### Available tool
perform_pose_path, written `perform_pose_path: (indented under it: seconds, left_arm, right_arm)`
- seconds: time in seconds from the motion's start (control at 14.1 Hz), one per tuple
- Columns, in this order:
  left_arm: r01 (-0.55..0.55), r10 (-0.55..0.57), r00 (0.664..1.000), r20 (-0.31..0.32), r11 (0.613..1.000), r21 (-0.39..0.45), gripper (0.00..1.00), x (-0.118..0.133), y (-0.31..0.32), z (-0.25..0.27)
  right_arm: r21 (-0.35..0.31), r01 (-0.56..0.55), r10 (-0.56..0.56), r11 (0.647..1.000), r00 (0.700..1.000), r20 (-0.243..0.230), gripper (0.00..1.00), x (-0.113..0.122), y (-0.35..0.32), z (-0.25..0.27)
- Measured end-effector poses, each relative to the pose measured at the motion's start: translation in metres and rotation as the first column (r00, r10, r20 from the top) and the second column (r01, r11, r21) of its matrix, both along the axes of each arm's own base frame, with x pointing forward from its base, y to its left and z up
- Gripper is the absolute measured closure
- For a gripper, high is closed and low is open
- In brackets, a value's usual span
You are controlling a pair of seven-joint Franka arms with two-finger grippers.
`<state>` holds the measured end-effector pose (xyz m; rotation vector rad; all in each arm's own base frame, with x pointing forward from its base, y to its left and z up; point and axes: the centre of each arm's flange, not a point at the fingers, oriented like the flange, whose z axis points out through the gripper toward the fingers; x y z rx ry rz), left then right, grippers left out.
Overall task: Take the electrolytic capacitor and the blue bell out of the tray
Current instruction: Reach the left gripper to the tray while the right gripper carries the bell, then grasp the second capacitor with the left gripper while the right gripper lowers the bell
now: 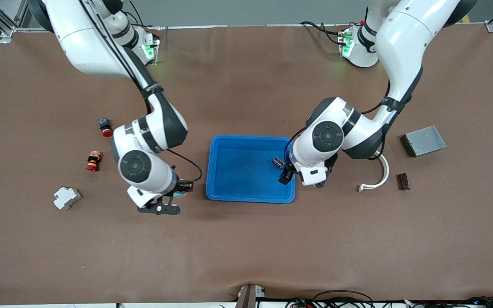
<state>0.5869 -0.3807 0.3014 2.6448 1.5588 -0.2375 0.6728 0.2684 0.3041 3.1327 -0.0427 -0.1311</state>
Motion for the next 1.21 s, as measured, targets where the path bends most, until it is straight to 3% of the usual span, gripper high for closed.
perform_pose_path:
  seconds: [0.57, 0.85, 1.21]
  left_arm:
    - [0.003, -0.003, 1.000, 0.011, 0.998, 0.057, 0.00, -0.011, -0.018, -0.046]
    - [0.008, -0.008, 1.000, 0.004, 0.998, 0.067, 0.00, -0.014, -0.022, -0.070]
    - [0.002, -0.002, 1.000, -0.003, 0.996, 0.093, 0.00, -0.021, -0.029, -0.085]
  right_arm:
    - [0.024, -0.170, 0.169, 0.985, 0.985, 0.043, 0.37, -0.001, -0.115, -0.032]
    - [0.027, -0.253, 0.249, 0.967, 0.964, 0.089, 0.37, -0.003, -0.180, -0.060]
    - [0.025, -0.275, 0.270, 0.961, 0.955, 0.126, 0.37, -0.014, -0.195, -0.082]
